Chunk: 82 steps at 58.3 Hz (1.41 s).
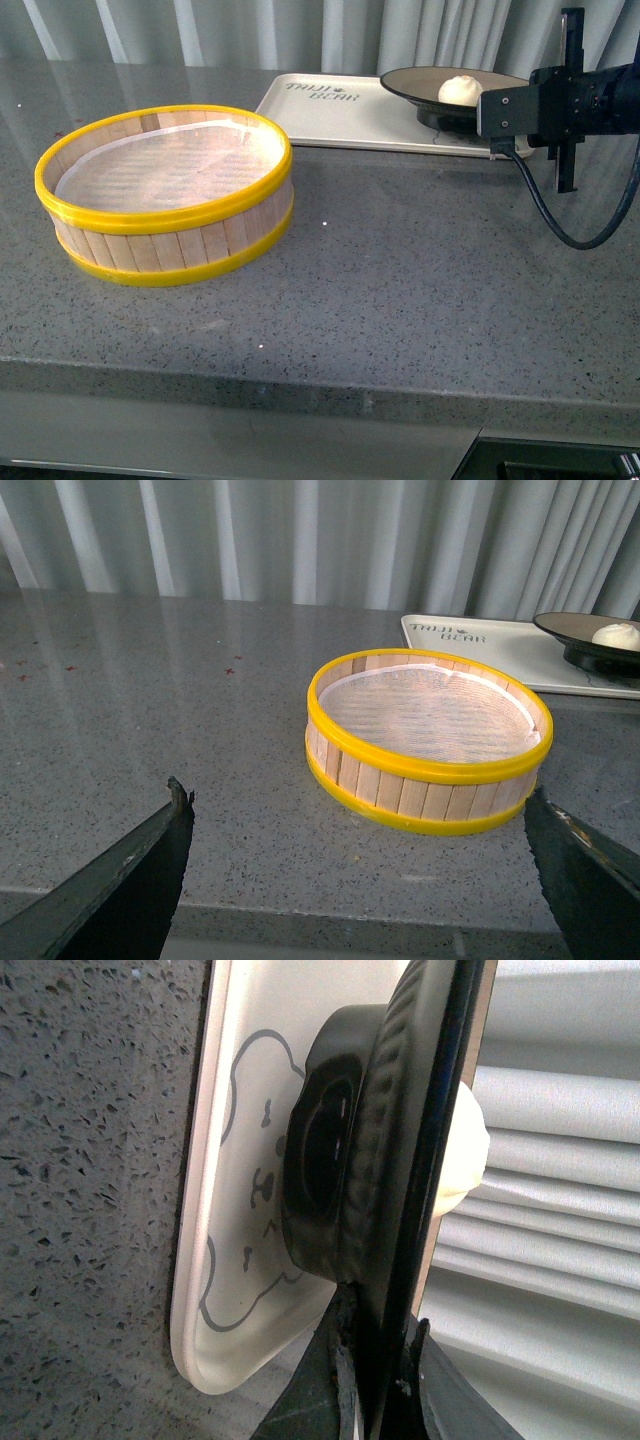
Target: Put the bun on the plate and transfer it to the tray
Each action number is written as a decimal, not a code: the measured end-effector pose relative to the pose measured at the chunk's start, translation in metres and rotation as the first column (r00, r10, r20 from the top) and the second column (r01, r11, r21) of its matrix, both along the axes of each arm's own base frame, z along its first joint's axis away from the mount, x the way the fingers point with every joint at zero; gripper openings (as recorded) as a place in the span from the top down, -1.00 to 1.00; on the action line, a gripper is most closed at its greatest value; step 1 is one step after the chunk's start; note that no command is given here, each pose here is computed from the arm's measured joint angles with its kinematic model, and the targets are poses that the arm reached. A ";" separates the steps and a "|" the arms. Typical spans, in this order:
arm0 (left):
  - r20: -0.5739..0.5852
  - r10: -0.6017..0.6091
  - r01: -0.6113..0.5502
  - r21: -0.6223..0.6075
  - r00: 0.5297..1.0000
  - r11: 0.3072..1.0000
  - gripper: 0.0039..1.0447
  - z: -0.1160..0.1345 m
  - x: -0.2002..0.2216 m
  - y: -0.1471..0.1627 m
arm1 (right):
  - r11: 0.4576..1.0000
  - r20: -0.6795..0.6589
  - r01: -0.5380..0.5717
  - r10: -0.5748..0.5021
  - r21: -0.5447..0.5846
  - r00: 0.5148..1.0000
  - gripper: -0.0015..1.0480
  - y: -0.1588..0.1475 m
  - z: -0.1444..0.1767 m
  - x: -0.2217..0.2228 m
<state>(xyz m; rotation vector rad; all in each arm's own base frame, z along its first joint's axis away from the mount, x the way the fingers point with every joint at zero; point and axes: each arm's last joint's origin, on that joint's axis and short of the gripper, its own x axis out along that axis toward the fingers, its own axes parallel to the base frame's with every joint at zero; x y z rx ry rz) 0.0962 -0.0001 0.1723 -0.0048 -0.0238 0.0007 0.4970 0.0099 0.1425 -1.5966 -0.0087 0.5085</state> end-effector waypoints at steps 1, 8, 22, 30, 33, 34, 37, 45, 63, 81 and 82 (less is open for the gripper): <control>0.000 0.000 0.000 0.000 1.000 1.000 -0.88 0.000 0.000 0.000 | 1.000 -0.001 -0.001 0.001 0.000 1.000 0.94 0.000 0.000 0.000; 0.000 0.000 0.000 0.000 1.000 1.000 -0.88 0.000 0.000 0.000 | 1.000 -0.008 -0.006 0.006 0.000 1.000 0.94 0.003 -0.005 0.001; 0.000 0.000 0.000 0.000 1.000 1.000 -0.88 0.000 0.000 0.000 | 1.000 -0.007 -0.009 0.009 -0.002 1.000 0.94 0.007 -0.006 0.003; 0.000 0.000 0.000 0.000 1.000 1.000 -0.88 0.000 0.000 0.000 | 1.000 -0.005 -0.002 0.002 -0.003 1.000 0.64 0.007 -0.005 0.005; 0.000 0.000 0.000 0.000 1.000 1.000 -0.88 0.000 0.000 0.000 | 1.000 0.004 -0.003 0.003 -0.004 1.000 0.49 0.007 -0.002 0.006; 0.000 0.000 0.000 0.000 1.000 1.000 -0.88 0.000 0.000 0.000 | 1.000 0.006 -0.002 0.002 -0.005 1.000 0.44 0.007 -0.002 0.006; 0.000 0.000 0.000 0.000 1.000 1.000 -0.88 0.000 0.000 0.000 | 1.000 0.015 -0.007 0.007 -0.001 1.000 0.29 0.007 -0.001 0.006; 0.000 0.000 0.000 0.000 1.000 1.000 -0.88 0.000 0.000 0.000 | 0.999 0.021 0.009 -0.009 0.036 1.000 -0.12 0.010 0.000 0.005; 0.000 0.000 0.000 0.000 1.000 1.000 -0.88 0.000 0.000 0.000 | 0.914 -0.113 0.205 -0.176 0.350 0.978 -0.85 0.032 0.031 -0.021; 0.000 0.000 0.000 0.000 1.000 1.000 -0.88 0.000 0.000 0.000 | 0.557 -0.355 0.430 -0.244 0.711 0.903 -0.84 0.048 0.095 -0.091; 0.000 0.000 0.000 0.000 1.000 1.000 -0.88 0.000 0.000 0.000 | 0.548 -0.359 0.433 -0.244 0.715 0.901 -0.84 0.048 0.097 -0.095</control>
